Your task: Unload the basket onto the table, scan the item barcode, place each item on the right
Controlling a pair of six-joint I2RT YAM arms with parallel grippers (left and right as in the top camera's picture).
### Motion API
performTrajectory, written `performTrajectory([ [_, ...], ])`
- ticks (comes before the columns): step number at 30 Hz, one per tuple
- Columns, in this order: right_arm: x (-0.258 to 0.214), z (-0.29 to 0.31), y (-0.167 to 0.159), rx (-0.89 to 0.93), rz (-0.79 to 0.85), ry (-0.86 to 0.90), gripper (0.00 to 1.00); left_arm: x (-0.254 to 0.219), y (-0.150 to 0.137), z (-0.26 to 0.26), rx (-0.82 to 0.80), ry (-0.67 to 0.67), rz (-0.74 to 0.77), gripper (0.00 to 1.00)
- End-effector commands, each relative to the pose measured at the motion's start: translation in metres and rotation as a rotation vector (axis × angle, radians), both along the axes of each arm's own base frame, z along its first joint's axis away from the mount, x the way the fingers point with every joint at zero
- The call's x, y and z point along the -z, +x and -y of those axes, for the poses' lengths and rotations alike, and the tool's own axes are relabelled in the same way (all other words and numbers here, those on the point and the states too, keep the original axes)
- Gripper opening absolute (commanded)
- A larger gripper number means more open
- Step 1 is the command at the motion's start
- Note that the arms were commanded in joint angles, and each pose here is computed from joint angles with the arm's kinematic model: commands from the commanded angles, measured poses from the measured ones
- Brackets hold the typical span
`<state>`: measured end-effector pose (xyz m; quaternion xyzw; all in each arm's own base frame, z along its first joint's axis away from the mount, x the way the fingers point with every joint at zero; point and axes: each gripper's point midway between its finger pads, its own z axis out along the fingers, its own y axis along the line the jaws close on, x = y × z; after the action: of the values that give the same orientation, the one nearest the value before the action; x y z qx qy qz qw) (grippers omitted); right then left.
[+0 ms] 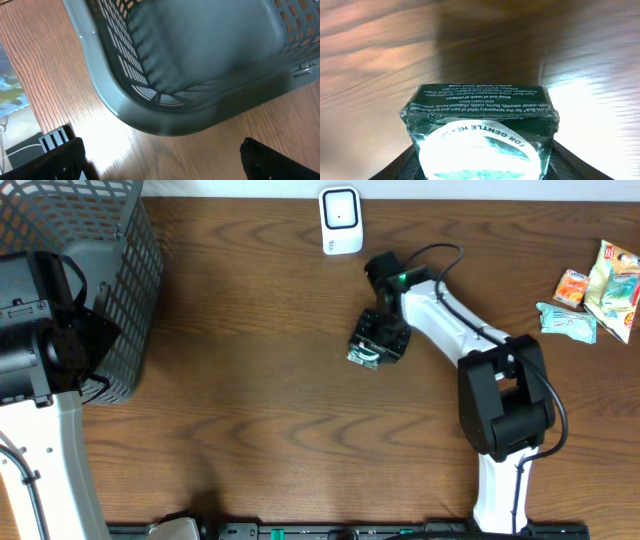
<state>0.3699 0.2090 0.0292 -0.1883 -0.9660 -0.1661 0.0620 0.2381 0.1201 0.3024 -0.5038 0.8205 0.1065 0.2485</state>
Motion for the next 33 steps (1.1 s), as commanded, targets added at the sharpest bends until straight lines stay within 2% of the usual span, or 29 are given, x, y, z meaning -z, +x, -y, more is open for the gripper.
performTrajectory([
  [1, -0.038, -0.036, 0.000, -0.087, -0.020, 0.316, 0.56, -0.001, -0.003, -0.002, -0.017, 0.007, 0.005, 0.98],
  [8, -0.112, -0.063, -0.007, -0.096, -0.130, 0.847, 0.57, -0.001, -0.003, -0.002, -0.017, 0.007, 0.005, 0.98],
  [11, -0.136, -0.063, -0.006, -0.094, -0.156, 0.988, 0.57, -0.001, -0.003, -0.002, -0.017, 0.007, 0.005, 0.98],
  [19, -0.150, -0.057, -0.003, -0.050, -0.210, 1.065, 0.59, -0.001, -0.003, -0.002, -0.017, 0.007, 0.005, 0.98],
  [33, -0.142, -0.059, -0.003, -0.057, -0.190, 1.018, 0.59, -0.001, -0.003, -0.002, -0.017, 0.007, 0.005, 0.98],
])
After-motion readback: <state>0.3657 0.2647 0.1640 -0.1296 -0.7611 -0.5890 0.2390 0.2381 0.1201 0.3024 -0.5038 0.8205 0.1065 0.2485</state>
